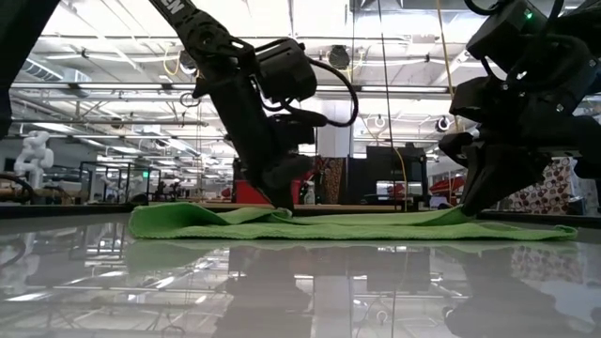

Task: Roll towel
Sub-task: Fold the green towel

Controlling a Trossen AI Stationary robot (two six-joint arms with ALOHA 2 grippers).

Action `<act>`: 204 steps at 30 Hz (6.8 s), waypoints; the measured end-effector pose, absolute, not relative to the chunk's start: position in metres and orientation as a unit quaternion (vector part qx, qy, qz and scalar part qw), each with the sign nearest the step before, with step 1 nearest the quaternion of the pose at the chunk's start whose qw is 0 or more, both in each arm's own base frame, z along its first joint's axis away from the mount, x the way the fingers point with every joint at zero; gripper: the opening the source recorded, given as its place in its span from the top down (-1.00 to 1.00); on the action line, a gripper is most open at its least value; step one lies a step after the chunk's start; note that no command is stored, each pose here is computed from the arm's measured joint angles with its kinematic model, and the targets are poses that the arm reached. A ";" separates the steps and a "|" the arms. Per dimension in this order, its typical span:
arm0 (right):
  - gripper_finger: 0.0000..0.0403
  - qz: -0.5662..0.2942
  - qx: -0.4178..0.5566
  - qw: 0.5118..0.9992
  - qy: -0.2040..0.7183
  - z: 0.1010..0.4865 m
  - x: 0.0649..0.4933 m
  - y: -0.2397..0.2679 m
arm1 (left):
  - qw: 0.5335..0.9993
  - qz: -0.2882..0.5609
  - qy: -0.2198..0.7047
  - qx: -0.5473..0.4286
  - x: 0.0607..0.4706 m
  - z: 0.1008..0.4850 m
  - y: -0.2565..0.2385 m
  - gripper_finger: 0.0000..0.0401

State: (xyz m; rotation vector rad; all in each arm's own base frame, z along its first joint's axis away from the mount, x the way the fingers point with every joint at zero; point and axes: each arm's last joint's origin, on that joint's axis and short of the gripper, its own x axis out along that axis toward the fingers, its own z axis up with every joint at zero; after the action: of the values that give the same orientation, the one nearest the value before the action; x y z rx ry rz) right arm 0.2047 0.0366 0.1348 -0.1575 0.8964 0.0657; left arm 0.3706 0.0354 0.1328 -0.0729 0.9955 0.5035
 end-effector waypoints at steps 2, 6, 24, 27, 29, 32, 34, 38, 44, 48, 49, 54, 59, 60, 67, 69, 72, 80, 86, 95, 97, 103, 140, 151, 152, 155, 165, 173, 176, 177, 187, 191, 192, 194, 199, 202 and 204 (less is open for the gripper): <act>1.00 0.032 -0.076 0.898 0.433 0.135 0.205 0.037 | 0.849 0.231 0.474 -0.026 0.371 0.133 0.034 0.96; 1.00 0.032 -0.076 0.898 0.433 0.135 0.205 0.037 | 0.852 0.218 0.475 -0.018 0.372 0.133 0.034 0.98; 1.00 0.030 -0.078 0.908 0.410 0.145 0.203 0.034 | 0.890 0.162 0.425 -0.020 0.356 0.199 0.023 0.95; 1.00 0.025 -0.076 0.911 0.405 0.147 0.202 0.032 | 0.884 0.158 0.439 -0.024 0.359 0.187 0.023 0.75; 1.00 0.024 -0.075 0.912 0.403 0.148 0.202 0.031 | 0.876 0.164 0.453 -0.031 0.361 0.175 0.024 0.56; 1.00 0.022 -0.074 0.912 0.402 0.148 0.203 0.031 | 0.869 0.183 0.456 -0.056 0.367 0.158 0.031 0.25; 1.00 0.021 -0.072 0.913 0.402 0.148 0.203 0.031 | 0.862 0.199 0.460 -0.074 0.370 0.147 0.038 0.09; 1.00 0.020 -0.069 0.913 0.402 0.148 0.203 0.031 | 0.852 0.222 0.464 -0.095 0.371 0.135 0.050 -0.02; 1.00 0.020 -0.067 0.912 0.405 0.148 0.202 0.031 | 0.850 0.215 0.468 -0.106 0.372 0.129 0.055 0.37; 1.00 0.020 -0.068 0.912 0.405 0.148 0.202 0.031 | 0.860 0.180 0.470 -0.090 0.373 0.132 0.053 0.90; 1.00 0.020 -0.068 0.912 0.405 0.148 0.202 0.031 | 0.862 0.177 0.467 -0.087 0.373 0.133 0.052 0.93; 1.00 0.021 -0.071 0.909 0.409 0.147 0.201 0.031 | 0.874 0.163 0.452 -0.071 0.373 0.148 0.051 0.96; 1.00 0.022 -0.073 0.906 0.416 0.146 0.200 0.031 | 0.886 0.144 0.436 -0.060 0.365 0.175 0.046 0.98; 1.00 0.022 -0.073 0.907 0.414 0.147 0.200 0.030 | 0.890 0.141 0.430 -0.058 0.363 0.182 0.045 0.98; 1.00 0.023 -0.070 0.927 0.369 0.166 0.194 0.030 | 0.904 0.102 0.414 -0.033 0.339 0.230 0.026 0.98; 1.00 0.023 -0.066 0.936 0.344 0.176 0.190 0.029 | 0.909 0.093 0.405 -0.028 0.331 0.244 0.019 0.98; 1.00 0.025 -0.057 0.950 0.307 0.193 0.181 0.028 | 0.911 0.071 0.406 -0.010 0.316 0.261 0.006 0.99; 1.00 0.039 -0.056 0.974 0.216 0.264 0.150 0.028 | 0.916 0.075 0.393 0.039 0.273 0.300 -0.020 0.99; 1.00 -0.028 -0.089 0.971 0.221 0.295 0.131 0.020 | 0.904 0.109 0.406 0.081 0.260 0.301 -0.022 0.99; 1.00 -0.101 -0.129 0.946 0.279 0.291 0.125 0.007 | 0.884 0.143 0.428 0.125 0.261 0.292 -0.007 0.99; 1.00 -0.119 -0.133 0.939 0.293 0.289 0.124 0.003 | 0.881 0.147 0.431 0.130 0.261 0.292 -0.004 0.99; 1.00 -0.137 -0.140 0.927 0.319 0.285 0.122 -0.003 | 0.874 0.144 0.438 0.155 0.263 0.286 0.002 0.99; 1.00 -0.105 -0.145 0.854 0.489 0.240 0.173 -0.030 | 0.678 0.088 0.595 0.422 0.281 0.202 0.005 0.97; 1.00 -0.114 -0.158 0.846 0.496 0.237 0.178 -0.041 | 0.593 0.106 0.616 0.508 0.287 0.190 0.005 0.96; 1.00 -0.116 -0.158 0.845 0.497 0.237 0.177 -0.042 | 0.593 0.105 0.614 0.510 0.288 0.190 0.005 0.96; 1.00 -0.121 -0.157 0.842 0.501 0.237 0.176 -0.046 | 0.605 0.086 0.614 0.500 0.288 0.189 0.006 0.96; 1.00 -0.058 -0.140 0.840 0.520 0.232 0.172 -0.049 | 0.680 0.023 0.594 0.428 0.292 0.186 0.000 0.96; 1.00 -0.012 -0.110 0.835 0.538 0.221 0.167 -0.044 | 0.715 -0.028 0.582 0.386 0.293 0.184 -0.013 0.95; 1.00 0.005 -0.096 0.837 0.539 0.209 0.166 -0.041 | 0.727 -0.039 0.577 0.371 0.293 0.184 -0.016 0.95; 1.00 0.008 -0.098 0.834 0.543 0.206 0.166 -0.040 | 0.730 -0.042 0.575 0.368 0.293 0.184 -0.017 0.95; 1.00 0.049 -0.129 0.836 0.531 0.207 0.170 -0.021 | 0.741 -0.076 0.568 0.350 0.292 0.183 -0.028 0.95; 1.00 0.060 -0.139 0.843 0.517 0.209 0.174 -0.015 | 0.744 -0.084 0.567 0.345 0.292 0.183 -0.029 0.95; 1.00 0.061 -0.140 0.847 0.509 0.209 0.175 -0.014 | 0.744 -0.085 0.566 0.344 0.292 0.183 -0.029 0.95; 1.00 0.058 -0.138 0.859 0.490 0.211 0.180 -0.012 | 0.744 -0.086 0.566 0.343 0.292 0.183 -0.029 0.95; 1.00 0.051 -0.093 0.874 0.475 0.214 0.183 -0.007 | 0.752 -0.089 0.565 0.329 0.293 0.183 -0.030 0.95; 1.00 0.052 -0.070 0.870 0.484 0.212 0.181 -0.001 | 0.759 -0.097 0.562 0.313 0.293 0.182 -0.032 0.95; 1.00 0.058 -0.063 0.873 0.481 0.213 0.182 0.004 | 0.762 -0.103 0.561 0.306 0.293 0.182 -0.033 0.95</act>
State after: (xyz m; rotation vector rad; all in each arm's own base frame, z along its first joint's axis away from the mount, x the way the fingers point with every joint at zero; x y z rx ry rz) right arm 0.1818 0.0037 0.2127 -0.1317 1.0049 0.1210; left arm 0.2926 -0.0334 0.1824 0.6668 1.2203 -0.2243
